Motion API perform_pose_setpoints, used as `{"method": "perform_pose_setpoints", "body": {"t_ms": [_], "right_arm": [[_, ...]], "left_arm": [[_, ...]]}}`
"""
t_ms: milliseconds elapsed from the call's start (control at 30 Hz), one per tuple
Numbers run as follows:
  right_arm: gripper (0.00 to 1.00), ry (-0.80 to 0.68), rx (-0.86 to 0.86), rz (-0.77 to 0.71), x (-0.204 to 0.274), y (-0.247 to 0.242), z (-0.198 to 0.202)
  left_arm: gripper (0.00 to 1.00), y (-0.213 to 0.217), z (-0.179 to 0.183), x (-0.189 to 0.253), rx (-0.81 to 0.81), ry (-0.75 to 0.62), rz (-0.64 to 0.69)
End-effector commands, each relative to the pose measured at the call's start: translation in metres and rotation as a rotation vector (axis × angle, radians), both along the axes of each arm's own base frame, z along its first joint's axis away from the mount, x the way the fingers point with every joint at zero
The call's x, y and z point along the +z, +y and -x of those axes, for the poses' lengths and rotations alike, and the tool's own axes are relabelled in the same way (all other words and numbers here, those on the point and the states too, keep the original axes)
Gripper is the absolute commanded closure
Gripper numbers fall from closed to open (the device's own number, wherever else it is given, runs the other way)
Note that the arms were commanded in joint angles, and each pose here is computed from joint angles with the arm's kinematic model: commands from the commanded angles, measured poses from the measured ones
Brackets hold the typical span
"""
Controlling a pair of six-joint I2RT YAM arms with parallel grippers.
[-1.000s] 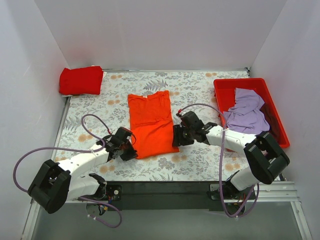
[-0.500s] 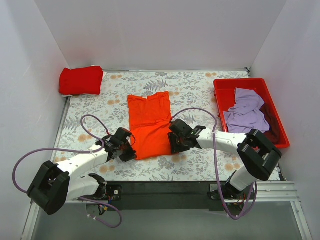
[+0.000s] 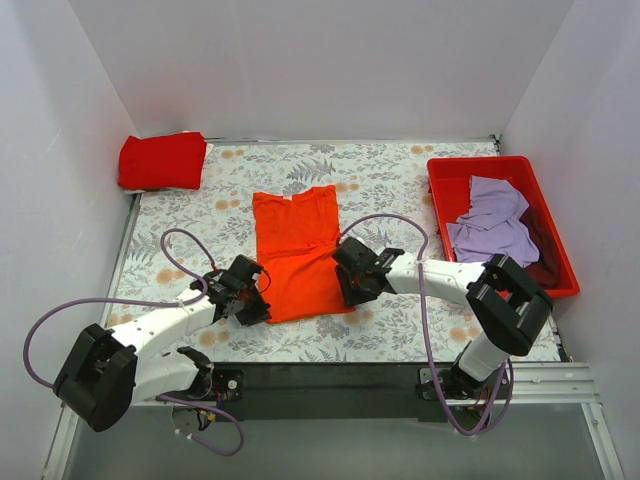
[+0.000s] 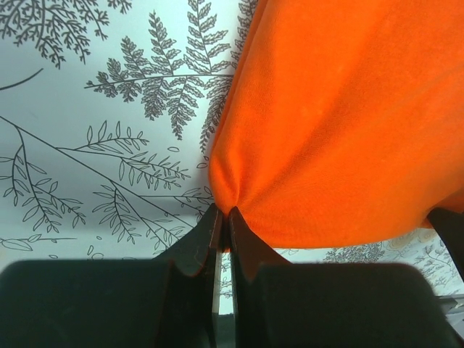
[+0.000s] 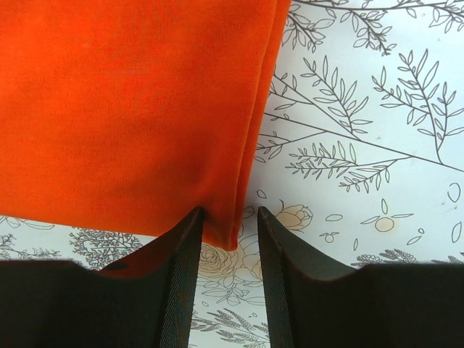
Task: Fold and stack the t-shirts
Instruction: Fold the tshirt
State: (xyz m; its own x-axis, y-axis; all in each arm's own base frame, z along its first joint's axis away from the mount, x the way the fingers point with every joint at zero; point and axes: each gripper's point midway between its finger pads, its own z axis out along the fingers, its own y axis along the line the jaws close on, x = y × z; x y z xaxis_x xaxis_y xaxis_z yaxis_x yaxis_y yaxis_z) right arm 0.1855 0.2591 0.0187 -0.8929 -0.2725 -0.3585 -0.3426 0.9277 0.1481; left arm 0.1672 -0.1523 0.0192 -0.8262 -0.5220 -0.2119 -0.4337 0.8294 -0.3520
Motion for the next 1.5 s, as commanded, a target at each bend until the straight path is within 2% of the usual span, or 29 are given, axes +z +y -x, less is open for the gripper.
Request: {"method": "perform_pose_setpoints", "body": {"t_ms": [0,433,833,1133,1267,1333,1467], "right_arm": [[0.58,0.223,0.034,0.235,-0.045,-0.054,0.057],[0.58,0.273,0.09,0.319,-0.039,-0.043,0.068],[0.58,0.292,0.101,0.341,-0.026,-0.03,0.061],[0.59,0.309,0.068,0.368,-0.028,-0.041,0.068],[0.65,0.331,0.055,0.409,-0.039,-0.056,0.076],[0.75,0.347,0.055,0.41,-0.045,-0.058,0.08],[0.86,0.367,0.054,0.401,-0.055,-0.06,0.086]], "left_arm": [[1.0,0.004,0.003,0.003,-0.003,0.021,-0.031],[1.0,0.001,0.003,0.005,-0.006,0.021,-0.011],[1.0,-0.001,0.005,0.007,-0.016,0.009,0.011],[1.0,-0.001,0.007,0.006,-0.015,0.01,0.018],[1.0,-0.001,0.008,0.005,-0.024,0.011,0.017],[1.0,-0.001,0.009,0.004,-0.027,0.014,0.016],[1.0,0.0,0.013,-0.002,-0.042,0.038,0.001]]}}
